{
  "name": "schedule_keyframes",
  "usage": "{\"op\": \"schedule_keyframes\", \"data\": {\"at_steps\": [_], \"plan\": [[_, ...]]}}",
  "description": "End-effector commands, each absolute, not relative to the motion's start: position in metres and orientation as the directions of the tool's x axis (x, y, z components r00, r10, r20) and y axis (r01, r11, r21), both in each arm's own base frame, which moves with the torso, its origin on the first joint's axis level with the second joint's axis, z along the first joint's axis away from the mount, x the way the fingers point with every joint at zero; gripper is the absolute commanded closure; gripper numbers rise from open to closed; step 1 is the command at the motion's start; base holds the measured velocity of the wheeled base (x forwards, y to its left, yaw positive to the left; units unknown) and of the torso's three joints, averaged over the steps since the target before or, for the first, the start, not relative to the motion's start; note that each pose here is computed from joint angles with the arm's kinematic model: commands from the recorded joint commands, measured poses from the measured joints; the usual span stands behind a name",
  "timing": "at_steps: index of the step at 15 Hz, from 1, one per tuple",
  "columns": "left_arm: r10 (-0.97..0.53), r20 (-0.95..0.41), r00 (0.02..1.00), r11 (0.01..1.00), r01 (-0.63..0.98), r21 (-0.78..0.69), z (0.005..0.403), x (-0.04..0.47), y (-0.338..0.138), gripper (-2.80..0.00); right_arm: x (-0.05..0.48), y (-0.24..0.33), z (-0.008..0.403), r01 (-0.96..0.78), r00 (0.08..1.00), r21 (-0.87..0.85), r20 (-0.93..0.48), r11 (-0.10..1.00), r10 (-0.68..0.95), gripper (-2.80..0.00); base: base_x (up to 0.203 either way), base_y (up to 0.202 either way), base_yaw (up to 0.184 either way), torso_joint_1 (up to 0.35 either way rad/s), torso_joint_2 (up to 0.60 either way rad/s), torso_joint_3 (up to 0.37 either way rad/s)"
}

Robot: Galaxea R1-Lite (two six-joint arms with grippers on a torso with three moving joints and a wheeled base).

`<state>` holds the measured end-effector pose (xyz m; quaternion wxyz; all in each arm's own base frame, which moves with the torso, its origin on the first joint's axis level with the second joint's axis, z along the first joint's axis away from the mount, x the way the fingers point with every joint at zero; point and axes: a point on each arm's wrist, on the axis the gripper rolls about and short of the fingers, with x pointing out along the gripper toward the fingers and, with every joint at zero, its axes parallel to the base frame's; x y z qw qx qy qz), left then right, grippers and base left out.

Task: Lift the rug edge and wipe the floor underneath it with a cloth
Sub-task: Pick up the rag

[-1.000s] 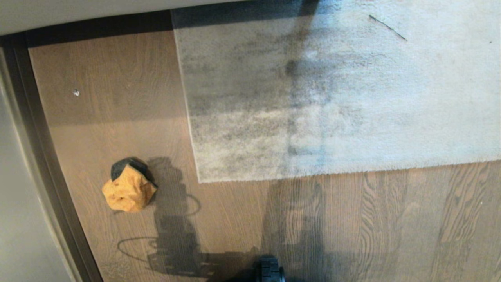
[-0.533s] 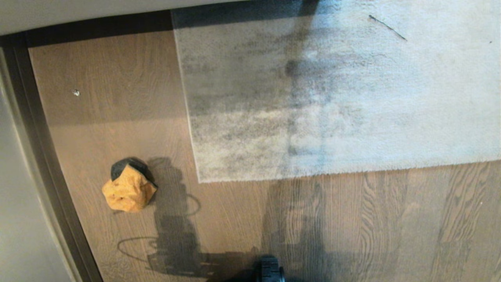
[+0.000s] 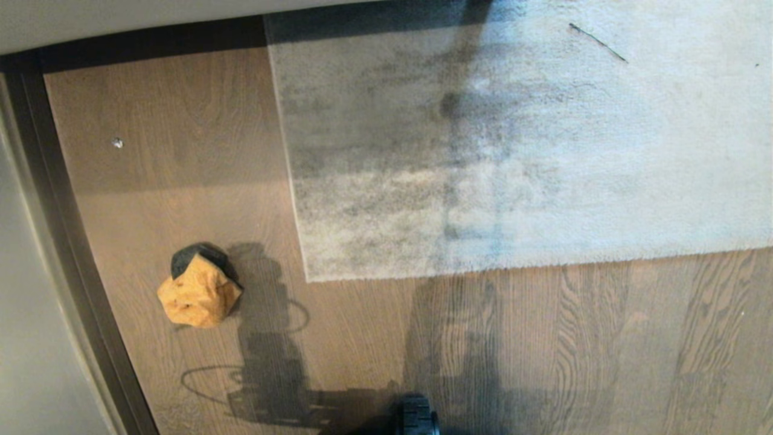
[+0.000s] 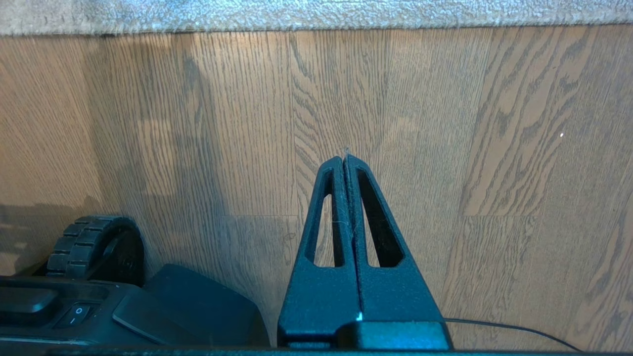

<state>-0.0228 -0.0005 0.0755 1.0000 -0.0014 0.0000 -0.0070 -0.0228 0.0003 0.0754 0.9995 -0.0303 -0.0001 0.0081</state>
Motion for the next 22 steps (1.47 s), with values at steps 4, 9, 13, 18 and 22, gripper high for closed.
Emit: {"op": "schedule_keyframes", "data": {"at_steps": [4,9,13,18,22], "plan": [[-0.014,0.000,1.000,1.000,0.014,-0.003,0.075,-0.023,-0.001,0.00,-0.023,0.000,0.075,-0.017,1.000,-0.061,0.000,0.998,0.017,0.00,0.000,0.000,0.000,0.000,0.00,0.000],[-0.014,0.000,1.000,1.000,0.014,-0.003,0.075,-0.023,-0.001,0.00,-0.023,0.000,0.075,-0.017,1.000,-0.061,0.000,0.998,0.017,0.00,0.000,0.000,0.000,0.000,0.00,0.000],[-0.007,-0.058,0.998,1.000,0.008,0.013,0.083,-0.022,0.000,0.00,-0.023,0.000,0.075,-0.017,1.000,-0.061,0.000,0.998,0.017,0.00,0.000,0.000,0.000,0.000,0.00,0.000],[0.014,-0.277,0.961,1.000,-0.007,0.028,0.118,0.016,0.000,0.00,-0.023,0.000,0.075,-0.017,1.000,-0.061,0.000,0.998,0.017,0.00,0.000,0.000,0.000,0.000,0.00,0.000],[0.066,-0.265,0.962,0.998,-0.058,0.039,0.139,0.059,0.002,0.00,-0.023,0.000,0.075,-0.017,1.000,-0.061,0.000,0.998,0.017,0.00,0.000,0.000,0.000,0.000,0.00,0.000]]}}
